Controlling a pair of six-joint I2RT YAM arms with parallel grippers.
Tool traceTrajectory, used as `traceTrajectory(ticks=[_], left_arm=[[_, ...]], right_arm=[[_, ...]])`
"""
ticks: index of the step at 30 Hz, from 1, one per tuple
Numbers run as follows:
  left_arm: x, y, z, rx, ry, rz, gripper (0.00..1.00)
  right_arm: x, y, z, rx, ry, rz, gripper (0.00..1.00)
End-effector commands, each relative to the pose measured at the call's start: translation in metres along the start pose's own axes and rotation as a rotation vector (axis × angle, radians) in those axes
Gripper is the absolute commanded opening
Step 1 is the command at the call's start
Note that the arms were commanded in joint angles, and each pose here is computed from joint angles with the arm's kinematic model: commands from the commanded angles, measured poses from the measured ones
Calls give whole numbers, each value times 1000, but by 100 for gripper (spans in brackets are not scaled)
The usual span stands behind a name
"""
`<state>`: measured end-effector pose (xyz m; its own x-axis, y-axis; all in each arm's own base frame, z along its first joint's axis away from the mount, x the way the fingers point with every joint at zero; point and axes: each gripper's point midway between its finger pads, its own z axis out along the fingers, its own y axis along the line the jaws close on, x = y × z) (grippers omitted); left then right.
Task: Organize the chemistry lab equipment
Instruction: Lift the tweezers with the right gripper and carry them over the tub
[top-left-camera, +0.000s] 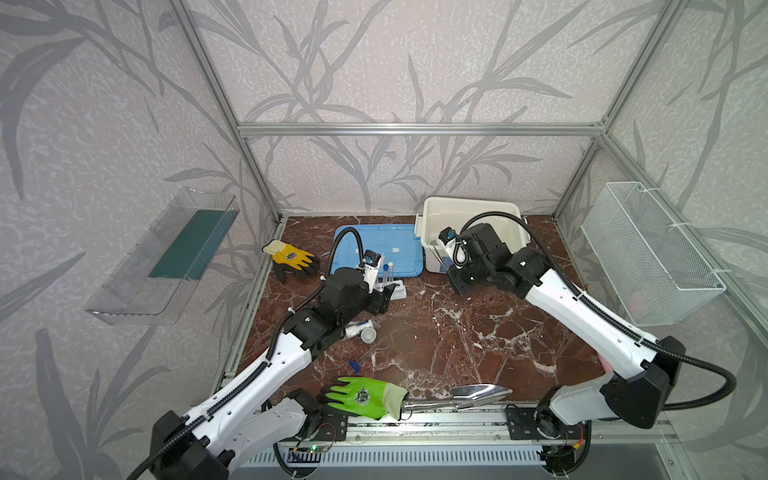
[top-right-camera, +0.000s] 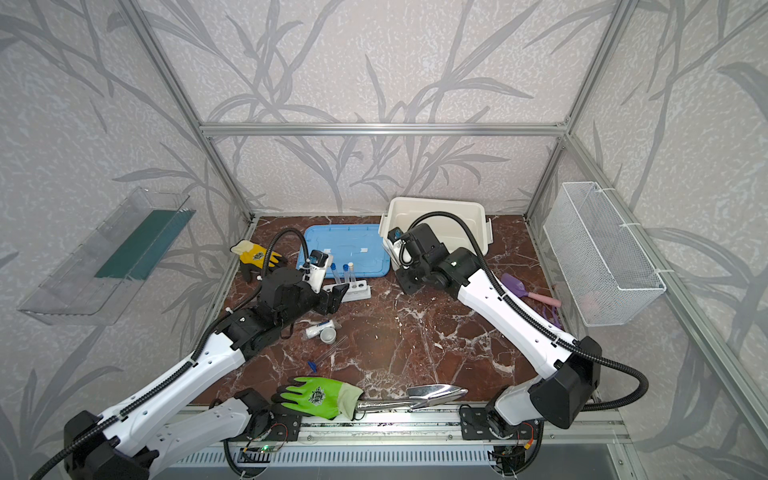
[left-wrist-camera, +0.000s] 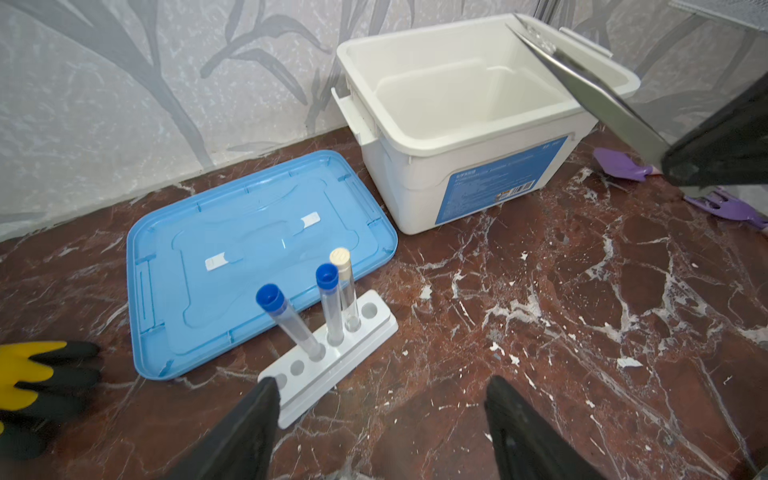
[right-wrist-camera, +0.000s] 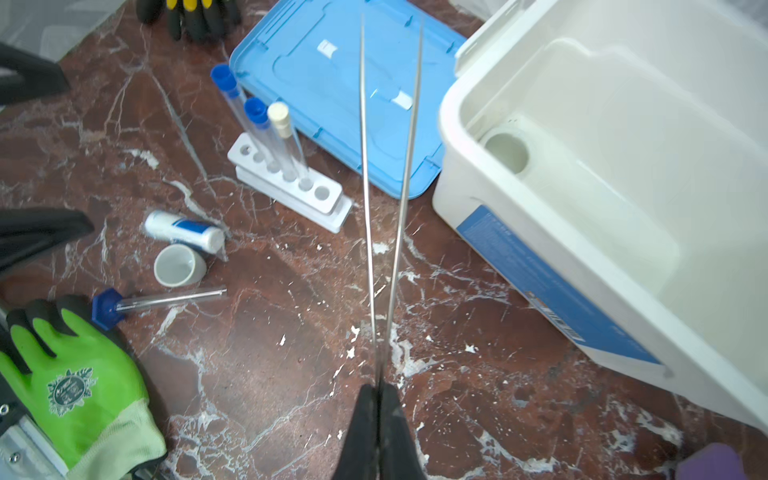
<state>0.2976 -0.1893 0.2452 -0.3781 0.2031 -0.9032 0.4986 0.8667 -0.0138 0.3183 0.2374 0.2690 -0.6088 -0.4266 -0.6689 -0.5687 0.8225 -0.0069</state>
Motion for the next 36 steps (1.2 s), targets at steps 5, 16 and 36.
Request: traceTrajectory(ticks=[5,16,36], left_arm=[[-66,-16,12,76,-183,35,79],[-79,-20,34,97,-172,8,79],[-76,-8,30,42,-173,4,79]], right_arm=[[-41,-56,3,84,-49,146,0],[-59,-131,67,174,53,312,0],[-22,-159,169,169,285,519,0]])
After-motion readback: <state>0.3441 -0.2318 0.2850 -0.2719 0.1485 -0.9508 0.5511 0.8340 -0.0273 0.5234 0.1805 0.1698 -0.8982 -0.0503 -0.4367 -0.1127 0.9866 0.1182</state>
